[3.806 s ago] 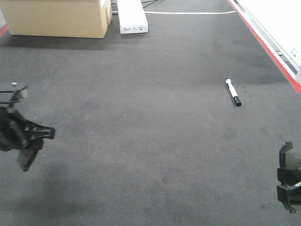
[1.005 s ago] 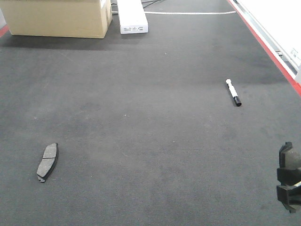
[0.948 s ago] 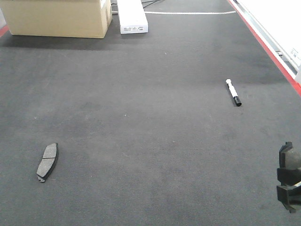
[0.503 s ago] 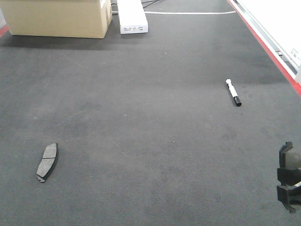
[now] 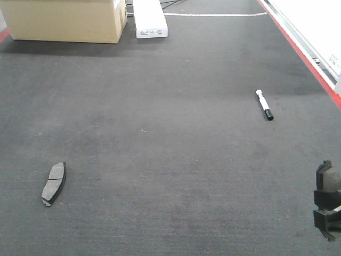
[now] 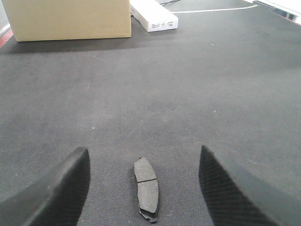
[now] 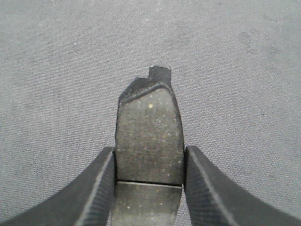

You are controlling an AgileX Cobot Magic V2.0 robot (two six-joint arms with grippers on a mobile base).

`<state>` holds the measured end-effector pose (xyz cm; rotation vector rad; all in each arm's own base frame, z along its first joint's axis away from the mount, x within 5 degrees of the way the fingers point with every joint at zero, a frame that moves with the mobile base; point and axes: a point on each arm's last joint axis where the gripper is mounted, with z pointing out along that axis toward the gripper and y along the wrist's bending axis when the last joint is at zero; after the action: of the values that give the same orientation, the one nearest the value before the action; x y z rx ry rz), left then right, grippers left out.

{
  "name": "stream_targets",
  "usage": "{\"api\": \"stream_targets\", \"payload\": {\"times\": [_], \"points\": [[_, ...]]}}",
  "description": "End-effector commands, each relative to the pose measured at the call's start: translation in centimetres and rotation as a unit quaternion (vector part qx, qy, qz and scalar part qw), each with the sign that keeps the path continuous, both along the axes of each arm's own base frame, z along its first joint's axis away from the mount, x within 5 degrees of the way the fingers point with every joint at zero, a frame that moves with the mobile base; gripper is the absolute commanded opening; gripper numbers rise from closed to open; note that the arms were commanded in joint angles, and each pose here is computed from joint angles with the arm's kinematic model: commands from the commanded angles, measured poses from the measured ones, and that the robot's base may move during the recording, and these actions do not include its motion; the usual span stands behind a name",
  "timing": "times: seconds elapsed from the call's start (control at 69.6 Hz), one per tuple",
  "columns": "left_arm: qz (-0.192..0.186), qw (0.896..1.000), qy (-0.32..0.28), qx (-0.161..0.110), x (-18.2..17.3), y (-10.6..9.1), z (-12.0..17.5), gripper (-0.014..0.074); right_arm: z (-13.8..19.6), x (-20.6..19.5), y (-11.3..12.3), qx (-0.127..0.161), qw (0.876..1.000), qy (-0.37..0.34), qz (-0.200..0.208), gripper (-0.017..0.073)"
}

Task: Move and align brake pads A on conveyor
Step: 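Lower the right gripper and set its brake pad on the belt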

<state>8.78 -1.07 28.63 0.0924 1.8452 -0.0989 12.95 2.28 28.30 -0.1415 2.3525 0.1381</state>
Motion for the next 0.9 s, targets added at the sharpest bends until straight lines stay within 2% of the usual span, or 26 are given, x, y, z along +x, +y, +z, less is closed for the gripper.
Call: {"api": "stream_targets", "payload": {"times": [0.0,0.158,0.259,0.474,0.589,0.733,0.891], "points": [[0.000,0.999,-0.041,-0.006,0.2,0.0,1.3,0.0491,1.5,0.6,0.0,0.005,0.998,-0.055,-0.002,0.0025],[0.000,0.999,-0.041,-0.006,0.2,0.0,1.3,0.0491,1.6,0.7,0.0,0.008,0.998,-0.059,-0.003,0.0026],[0.000,0.999,-0.041,-0.006,0.2,0.0,1.3,0.0491,1.4,2.1,0.2,0.006,0.999,-0.042,-0.004,0.0026],[0.000,0.999,-0.041,-0.006,0.2,0.0,1.3,0.0491,0.9,7.4,1.0,-0.002,1.000,0.014,-0.004,0.0029],[0.000,0.999,-0.041,-0.006,0.2,0.0,1.3,0.0491,-0.5,10.7,1.4,-0.013,0.999,0.047,-0.002,0.0029],[0.000,0.999,-0.041,-0.006,0.2,0.0,1.3,0.0491,-2.2,14.5,1.9,-0.034,0.994,0.103,0.014,0.0031],[0.000,0.999,-0.041,-0.006,0.2,0.0,1.3,0.0491,-4.1,17.3,2.4,-0.036,0.987,0.153,0.016,0.0033]]}}
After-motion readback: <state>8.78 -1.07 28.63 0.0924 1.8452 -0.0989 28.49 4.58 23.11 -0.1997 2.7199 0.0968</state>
